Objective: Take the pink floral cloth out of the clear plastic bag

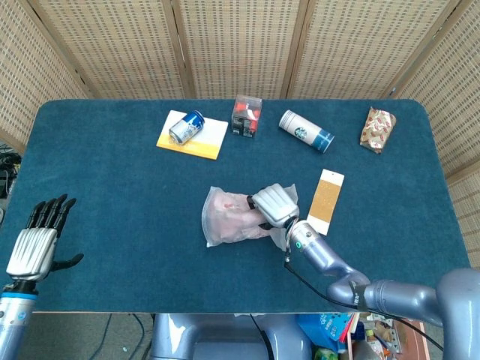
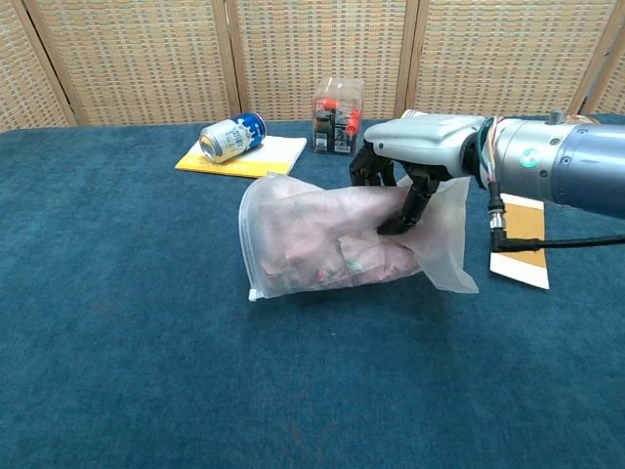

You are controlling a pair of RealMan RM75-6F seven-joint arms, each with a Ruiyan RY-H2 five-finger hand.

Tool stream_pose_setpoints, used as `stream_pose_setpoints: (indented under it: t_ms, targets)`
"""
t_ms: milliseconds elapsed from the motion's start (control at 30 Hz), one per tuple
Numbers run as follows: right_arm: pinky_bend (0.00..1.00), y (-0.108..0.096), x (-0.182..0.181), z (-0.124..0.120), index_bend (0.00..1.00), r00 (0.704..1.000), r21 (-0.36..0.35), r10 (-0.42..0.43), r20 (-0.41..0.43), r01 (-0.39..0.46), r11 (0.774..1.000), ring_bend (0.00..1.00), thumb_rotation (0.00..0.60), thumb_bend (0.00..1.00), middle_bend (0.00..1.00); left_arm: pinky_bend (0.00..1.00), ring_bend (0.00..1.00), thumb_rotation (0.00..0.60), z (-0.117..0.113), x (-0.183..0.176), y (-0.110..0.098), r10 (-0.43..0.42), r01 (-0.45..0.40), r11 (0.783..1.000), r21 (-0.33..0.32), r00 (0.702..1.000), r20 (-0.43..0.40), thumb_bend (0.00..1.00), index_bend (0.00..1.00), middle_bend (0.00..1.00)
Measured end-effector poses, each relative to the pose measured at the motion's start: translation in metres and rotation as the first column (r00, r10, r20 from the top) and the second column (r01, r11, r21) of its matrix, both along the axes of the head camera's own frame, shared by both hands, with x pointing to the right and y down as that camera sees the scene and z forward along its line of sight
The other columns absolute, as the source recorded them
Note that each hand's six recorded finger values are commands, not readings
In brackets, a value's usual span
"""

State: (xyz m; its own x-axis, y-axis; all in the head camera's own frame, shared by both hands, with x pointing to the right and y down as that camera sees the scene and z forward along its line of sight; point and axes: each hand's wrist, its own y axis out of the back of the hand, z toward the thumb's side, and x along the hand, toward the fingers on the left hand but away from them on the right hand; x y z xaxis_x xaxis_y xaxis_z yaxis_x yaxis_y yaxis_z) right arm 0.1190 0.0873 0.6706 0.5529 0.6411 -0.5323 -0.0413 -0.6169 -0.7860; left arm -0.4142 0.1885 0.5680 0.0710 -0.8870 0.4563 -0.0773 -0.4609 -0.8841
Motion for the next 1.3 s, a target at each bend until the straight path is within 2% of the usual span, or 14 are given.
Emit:
stream_pose_setpoints:
  t_ms: [233,400,567,700,1033,1300]
  targets:
    - [0.69,-0.003,-0.016,-0.018,0.62,0.986,-0.036,0.057,0.156,-0.052,0.998,0.51,0.600,1.00,0.59,0.00,0.00,0.600,-0.007,0.022,-0.037,0.072,-0.071,0.997,0.033,0.997,-0.029,0.12,0.00,0.00]
    - [0.69,-0.008,-0.032,-0.024,0.63,0.967,-0.045,0.102,0.234,-0.094,0.995,0.52,0.600,1.00,0.60,0.00,0.00,0.600,-0.003,0.045,-0.060,0.133,-0.131,0.991,0.026,0.986,-0.103,0.12,0.01,0.00]
    - [0.69,-0.009,-0.041,-0.022,0.63,0.955,-0.059,0.132,0.266,-0.120,0.991,0.52,0.600,1.00,0.60,0.00,0.00,0.600,0.003,0.078,-0.080,0.225,-0.221,0.974,0.044,0.960,-0.168,0.11,0.16,0.00]
    - [0.69,-0.011,-0.044,-0.023,0.63,0.946,-0.076,0.159,0.283,-0.143,0.987,0.52,0.600,1.00,0.60,0.00,0.00,0.600,0.009,0.107,-0.089,0.267,-0.264,0.964,0.045,0.936,-0.232,0.12,0.25,0.00]
    - [0.69,-0.020,-0.039,-0.027,0.63,0.921,-0.114,0.225,0.318,-0.199,0.973,0.52,0.600,1.00,0.60,0.00,0.00,0.600,0.020,0.128,-0.096,0.251,-0.254,0.967,0.017,0.940,-0.232,0.12,0.29,0.00]
    - [0.69,-0.016,-0.042,-0.028,0.64,0.911,-0.115,0.224,0.345,-0.196,0.974,0.52,0.600,1.00,0.61,0.00,0.00,0.600,0.029,0.142,-0.103,0.232,-0.239,0.971,0.009,0.931,-0.281,0.12,0.30,0.00]
